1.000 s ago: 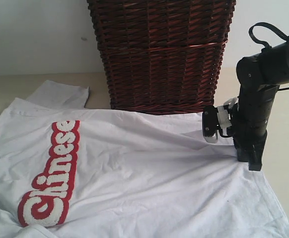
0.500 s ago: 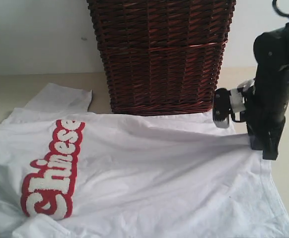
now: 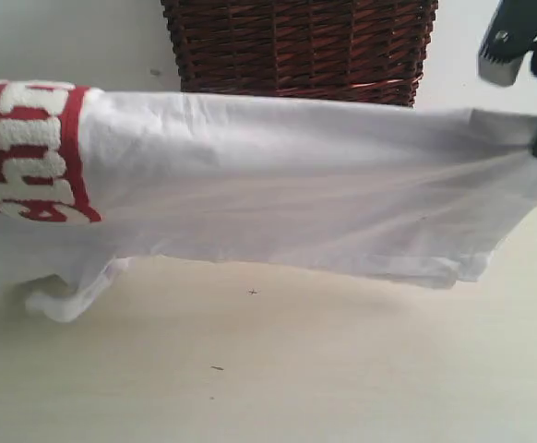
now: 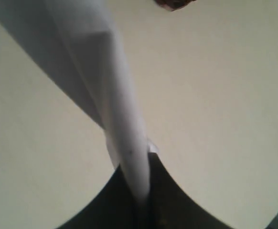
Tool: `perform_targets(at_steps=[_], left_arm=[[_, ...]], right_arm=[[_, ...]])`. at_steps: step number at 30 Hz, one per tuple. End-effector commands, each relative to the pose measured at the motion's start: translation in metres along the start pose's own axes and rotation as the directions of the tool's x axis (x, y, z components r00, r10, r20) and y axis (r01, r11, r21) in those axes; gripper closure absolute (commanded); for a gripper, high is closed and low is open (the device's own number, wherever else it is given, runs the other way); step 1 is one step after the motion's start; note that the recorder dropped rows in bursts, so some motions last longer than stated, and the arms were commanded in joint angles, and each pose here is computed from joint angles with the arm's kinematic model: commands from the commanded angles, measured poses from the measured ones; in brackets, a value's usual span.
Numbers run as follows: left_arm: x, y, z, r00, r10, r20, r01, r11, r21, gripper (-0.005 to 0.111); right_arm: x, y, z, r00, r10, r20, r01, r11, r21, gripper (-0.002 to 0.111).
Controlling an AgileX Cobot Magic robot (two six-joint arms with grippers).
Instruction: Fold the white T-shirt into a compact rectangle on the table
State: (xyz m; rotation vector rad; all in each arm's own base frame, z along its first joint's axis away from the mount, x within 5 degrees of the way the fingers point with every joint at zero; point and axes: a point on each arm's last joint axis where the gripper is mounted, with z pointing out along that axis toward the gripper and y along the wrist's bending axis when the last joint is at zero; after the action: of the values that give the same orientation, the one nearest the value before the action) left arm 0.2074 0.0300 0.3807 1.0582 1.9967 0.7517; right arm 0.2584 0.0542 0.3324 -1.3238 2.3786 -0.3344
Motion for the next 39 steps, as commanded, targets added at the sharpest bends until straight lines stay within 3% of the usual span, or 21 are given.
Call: perform_targets(at_steps=[1, 4, 12, 15, 26, 29, 32, 35, 39], left_arm=[[-0.007, 0.004, -0.050, 0.984, -0.063, 0.166, 0.088, 0.984, -0.153, 0.107], [-0.010, -0.002, -0.071, 0.967, -0.056, 0.247, 0.093, 0.986, -0.139, 0.107], [-0.028, -0.034, -0.106, 0.865, -0.039, 0.500, -0.003, 0.997, 0.082, 0.107], [-0.032, -0.037, -0.122, 0.815, -0.077, 0.575, 0.032, 0.996, 0.087, 0.107], [-0.031, -0.031, -0.174, 0.733, -0.236, 0.638, 0.232, 0.969, 0.092, 0.107], [-0.028, -0.031, -0.174, 0.738, -0.293, 0.608, 0.290, 0.951, 0.107, 0.107], [-0.018, -0.036, -0.152, 0.805, -0.346, 0.483, 0.322, 0.937, 0.134, 0.107], [-0.004, -0.059, -0.104, 0.885, -0.380, 0.268, 0.312, 0.912, 0.264, 0.107], [0.007, -0.088, -0.049, 0.911, -0.409, 0.057, 0.348, 0.834, 0.428, 0.107]], right_arm=[[0.021, 0.001, -0.048, 0.994, 0.092, 0.060, -0.100, 0.984, 0.148, 0.108], [0.035, 0.007, -0.077, 0.986, 0.118, 0.116, -0.141, 0.965, 0.220, 0.108], [0.062, 0.027, -0.117, 0.976, 0.141, 0.164, -0.180, 0.949, 0.260, 0.108], [0.072, 0.033, -0.130, 0.974, 0.144, 0.177, -0.191, 0.939, 0.286, 0.108], [0.093, 0.048, -0.154, 0.960, 0.161, 0.227, -0.232, 0.913, 0.336, 0.108], [0.092, 0.050, -0.155, 0.954, 0.167, 0.250, -0.243, 0.918, 0.313, 0.108], [0.084, 0.051, -0.144, 0.951, 0.179, 0.253, -0.241, 0.940, 0.243, 0.108], [0.071, 0.052, -0.107, 0.966, 0.194, 0.169, -0.215, 0.969, 0.118, 0.108], [0.056, 0.060, -0.044, 0.982, 0.187, 0.018, -0.184, 0.977, -0.107, 0.108]])
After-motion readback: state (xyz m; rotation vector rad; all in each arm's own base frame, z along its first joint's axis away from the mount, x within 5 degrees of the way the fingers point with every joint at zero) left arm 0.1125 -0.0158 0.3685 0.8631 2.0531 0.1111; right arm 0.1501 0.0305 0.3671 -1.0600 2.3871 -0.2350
